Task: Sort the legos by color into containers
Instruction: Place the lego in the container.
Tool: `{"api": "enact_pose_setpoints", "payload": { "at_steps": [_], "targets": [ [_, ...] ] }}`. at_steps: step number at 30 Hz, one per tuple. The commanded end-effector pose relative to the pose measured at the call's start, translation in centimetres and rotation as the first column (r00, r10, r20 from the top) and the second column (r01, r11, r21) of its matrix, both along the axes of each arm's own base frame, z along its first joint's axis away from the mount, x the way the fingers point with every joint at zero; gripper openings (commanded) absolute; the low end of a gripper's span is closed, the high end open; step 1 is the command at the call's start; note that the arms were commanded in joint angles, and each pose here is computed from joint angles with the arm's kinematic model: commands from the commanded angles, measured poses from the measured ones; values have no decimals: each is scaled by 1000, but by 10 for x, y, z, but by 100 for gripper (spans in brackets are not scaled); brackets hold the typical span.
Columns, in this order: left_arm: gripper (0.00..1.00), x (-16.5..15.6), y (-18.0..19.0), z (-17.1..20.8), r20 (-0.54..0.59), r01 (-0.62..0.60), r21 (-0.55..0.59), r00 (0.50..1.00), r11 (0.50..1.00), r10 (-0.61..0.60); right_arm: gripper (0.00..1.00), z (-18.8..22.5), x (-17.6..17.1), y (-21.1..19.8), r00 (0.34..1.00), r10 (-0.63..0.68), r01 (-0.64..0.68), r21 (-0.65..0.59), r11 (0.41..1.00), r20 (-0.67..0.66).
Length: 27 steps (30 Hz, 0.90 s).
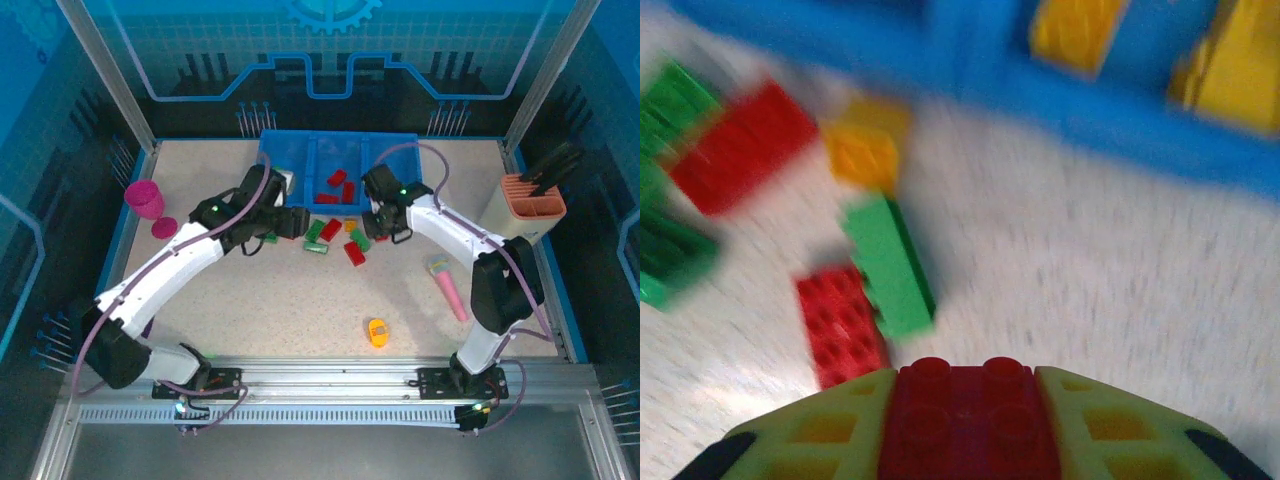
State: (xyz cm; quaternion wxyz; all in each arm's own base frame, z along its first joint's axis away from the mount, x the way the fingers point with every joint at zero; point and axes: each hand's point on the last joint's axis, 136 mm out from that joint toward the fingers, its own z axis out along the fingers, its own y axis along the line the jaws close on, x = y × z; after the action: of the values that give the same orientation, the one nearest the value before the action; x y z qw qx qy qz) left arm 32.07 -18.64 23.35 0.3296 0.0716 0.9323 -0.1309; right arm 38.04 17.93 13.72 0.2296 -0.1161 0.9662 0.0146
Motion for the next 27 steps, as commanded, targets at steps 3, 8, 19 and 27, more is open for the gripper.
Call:
{"api": "enact_pose_setpoints", "payload": {
  "at_steps": [3,8,19,27],
  "targets": [
    [72,-28,24,-10,-43,-52,-5,998,999,52,29,18,49,39,983,148,-144,-39,989,109],
    [75,-36,31,-31,-67,-93,-34,994,995,91,29,21,100,70,957,198,-192,-48,980,211],
    [75,-28,33,-85,-128,-156,-2,980,988,154,31,-6,163,107,924,250,-238,-76,968,290],
    [75,16,34,-107,-51,-192,116,979,975,198,39,-33,175,115,926,261,-250,-77,965,273]
  ]
}}
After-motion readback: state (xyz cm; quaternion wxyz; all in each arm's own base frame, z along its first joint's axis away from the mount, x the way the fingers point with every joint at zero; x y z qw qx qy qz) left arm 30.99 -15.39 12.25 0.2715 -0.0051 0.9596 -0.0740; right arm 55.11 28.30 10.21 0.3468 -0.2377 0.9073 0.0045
